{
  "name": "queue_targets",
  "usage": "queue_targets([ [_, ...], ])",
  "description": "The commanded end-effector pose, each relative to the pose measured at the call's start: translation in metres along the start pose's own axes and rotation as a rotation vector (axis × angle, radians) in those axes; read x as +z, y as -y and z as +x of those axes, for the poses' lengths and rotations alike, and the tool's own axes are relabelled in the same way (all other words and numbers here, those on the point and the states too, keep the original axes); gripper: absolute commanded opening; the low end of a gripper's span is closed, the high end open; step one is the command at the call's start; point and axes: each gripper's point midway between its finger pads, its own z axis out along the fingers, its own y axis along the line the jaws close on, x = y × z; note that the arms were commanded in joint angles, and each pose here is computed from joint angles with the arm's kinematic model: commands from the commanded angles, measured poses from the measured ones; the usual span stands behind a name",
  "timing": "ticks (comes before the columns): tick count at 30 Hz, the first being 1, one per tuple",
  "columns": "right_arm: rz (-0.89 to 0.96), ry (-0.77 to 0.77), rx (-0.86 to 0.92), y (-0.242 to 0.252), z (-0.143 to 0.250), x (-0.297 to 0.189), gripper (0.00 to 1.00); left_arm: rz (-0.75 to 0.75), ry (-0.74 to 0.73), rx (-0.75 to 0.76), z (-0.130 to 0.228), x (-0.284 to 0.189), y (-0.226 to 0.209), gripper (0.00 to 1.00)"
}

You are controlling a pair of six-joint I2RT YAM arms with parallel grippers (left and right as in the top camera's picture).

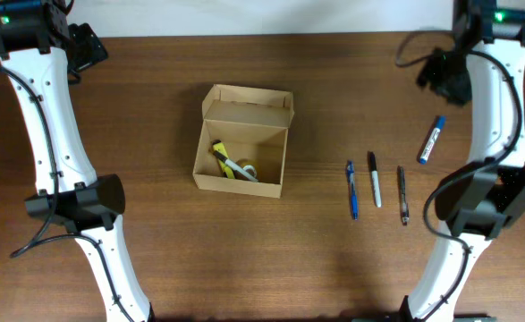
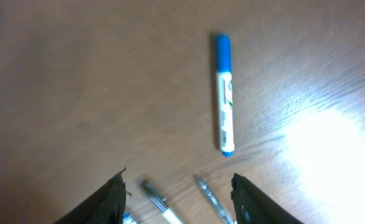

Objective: Pack container
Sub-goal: 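Move the right gripper to the blue-capped marker and grasp it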

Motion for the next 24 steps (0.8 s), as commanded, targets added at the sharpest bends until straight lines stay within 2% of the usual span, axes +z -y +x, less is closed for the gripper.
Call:
queue_targets([
  [1,0.012,-0.15,0.039,0.011,0.027,0.052,0.55,0.011,0.027,0.004,-0.003,-0.014,-0.003,1.0],
  [5,0.04,-0.2,0.069,0.03,0.042,0.091,0.56,0.011,0.027,0.004,-0.003,-0.014,-0.003,1.0],
  [9,0.047,-0.211,0.09,0.039,0.047,0.109,0.56,0.011,0.027,0.004,-0.003,-0.014,-0.003,1.0],
  [19,0.045,-0.188,0.098,0.048,0.039,0.116,0.56,0.011,0.027,0.004,-0.003,-0.014,-0.003,1.0],
  [24,0.084,-0.164,0.109,0.06,0.032,0.119,0.6,0.011,0.027,0.004,-0.003,-0.014,-0.003,1.0],
])
